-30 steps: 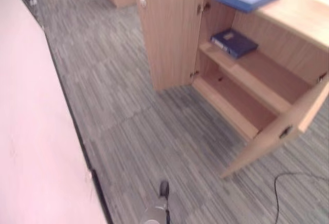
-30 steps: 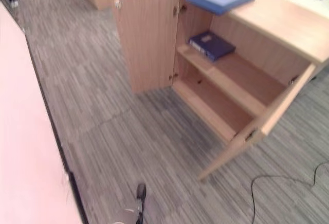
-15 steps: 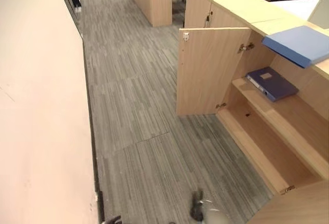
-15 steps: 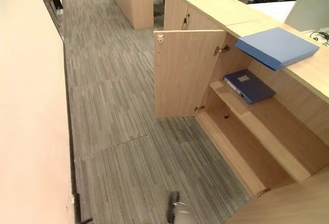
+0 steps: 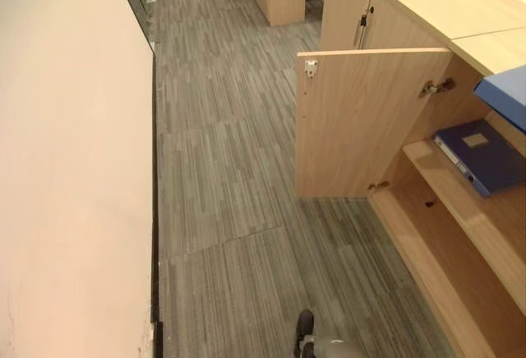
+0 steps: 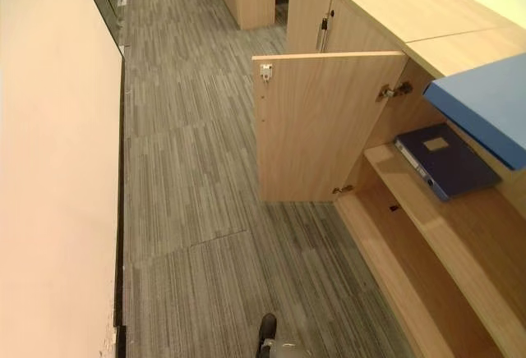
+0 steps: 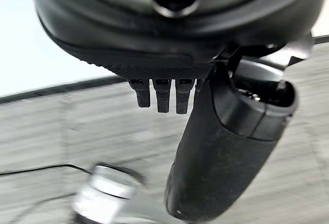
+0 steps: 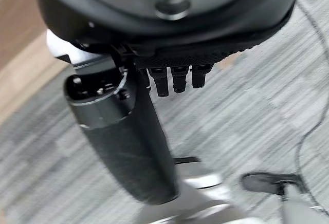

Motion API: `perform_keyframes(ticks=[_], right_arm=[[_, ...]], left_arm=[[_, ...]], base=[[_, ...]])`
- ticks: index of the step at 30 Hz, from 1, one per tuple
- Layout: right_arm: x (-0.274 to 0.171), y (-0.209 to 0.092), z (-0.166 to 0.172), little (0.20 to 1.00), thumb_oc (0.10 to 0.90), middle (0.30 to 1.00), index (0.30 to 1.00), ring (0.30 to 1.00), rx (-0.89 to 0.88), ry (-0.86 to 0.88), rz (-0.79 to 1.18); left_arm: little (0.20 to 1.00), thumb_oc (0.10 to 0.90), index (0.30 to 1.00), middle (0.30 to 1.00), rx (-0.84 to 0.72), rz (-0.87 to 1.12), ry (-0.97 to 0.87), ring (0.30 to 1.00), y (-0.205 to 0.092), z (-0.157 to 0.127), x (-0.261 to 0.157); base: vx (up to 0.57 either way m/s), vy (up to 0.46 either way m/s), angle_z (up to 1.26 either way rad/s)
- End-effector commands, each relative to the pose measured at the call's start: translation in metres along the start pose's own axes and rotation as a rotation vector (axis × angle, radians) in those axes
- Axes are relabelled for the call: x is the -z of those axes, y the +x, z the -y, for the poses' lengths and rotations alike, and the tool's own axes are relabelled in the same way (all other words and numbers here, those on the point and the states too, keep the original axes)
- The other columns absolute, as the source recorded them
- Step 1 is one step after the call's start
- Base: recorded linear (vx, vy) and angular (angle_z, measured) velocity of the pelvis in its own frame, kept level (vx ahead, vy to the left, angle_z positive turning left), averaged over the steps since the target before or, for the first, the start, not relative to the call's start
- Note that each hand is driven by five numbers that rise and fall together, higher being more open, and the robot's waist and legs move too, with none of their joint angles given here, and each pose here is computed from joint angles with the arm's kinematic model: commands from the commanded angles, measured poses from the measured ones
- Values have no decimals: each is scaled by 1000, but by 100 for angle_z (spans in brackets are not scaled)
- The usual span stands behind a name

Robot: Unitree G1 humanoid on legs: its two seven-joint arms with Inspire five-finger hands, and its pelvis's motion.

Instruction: Put the empty folder in the office cabinet

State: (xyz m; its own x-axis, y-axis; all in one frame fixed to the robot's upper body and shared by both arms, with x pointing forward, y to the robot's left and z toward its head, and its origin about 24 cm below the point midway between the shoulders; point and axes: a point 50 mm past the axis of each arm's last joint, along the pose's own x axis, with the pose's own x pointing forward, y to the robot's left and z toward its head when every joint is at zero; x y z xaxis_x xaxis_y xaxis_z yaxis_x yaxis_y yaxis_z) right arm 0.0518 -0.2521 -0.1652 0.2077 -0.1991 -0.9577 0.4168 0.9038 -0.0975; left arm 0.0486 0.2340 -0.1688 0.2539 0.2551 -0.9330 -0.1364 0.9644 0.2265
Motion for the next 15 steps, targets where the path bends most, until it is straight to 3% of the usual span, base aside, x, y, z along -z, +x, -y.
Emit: perform_keyframes(ticks=[1, 4, 7, 15], right_arm=[[4, -1, 4, 900, 800, 900, 900, 900, 15, 36, 7], [8, -1, 2, 900, 800, 900, 900, 900, 10, 54, -5], [-2, -1, 11, 900, 800, 900, 900, 900, 65, 240, 16], [-21, -1, 11, 900, 800, 900, 900, 900, 74, 231, 99]], left_arm=[[900, 800, 900, 900, -40, 75, -40, 900, 1, -9, -15], [900, 800, 900, 900, -42, 106, -47, 900, 1, -8, -24], [900, 800, 900, 900, -71, 169, -48, 900, 1, -10, -40], [900, 800, 900, 900, -47, 236, -111, 900, -2, -4, -51]], base=[[444, -190, 11], [242, -125, -29], [199, -115, -61], [250, 37, -86]])
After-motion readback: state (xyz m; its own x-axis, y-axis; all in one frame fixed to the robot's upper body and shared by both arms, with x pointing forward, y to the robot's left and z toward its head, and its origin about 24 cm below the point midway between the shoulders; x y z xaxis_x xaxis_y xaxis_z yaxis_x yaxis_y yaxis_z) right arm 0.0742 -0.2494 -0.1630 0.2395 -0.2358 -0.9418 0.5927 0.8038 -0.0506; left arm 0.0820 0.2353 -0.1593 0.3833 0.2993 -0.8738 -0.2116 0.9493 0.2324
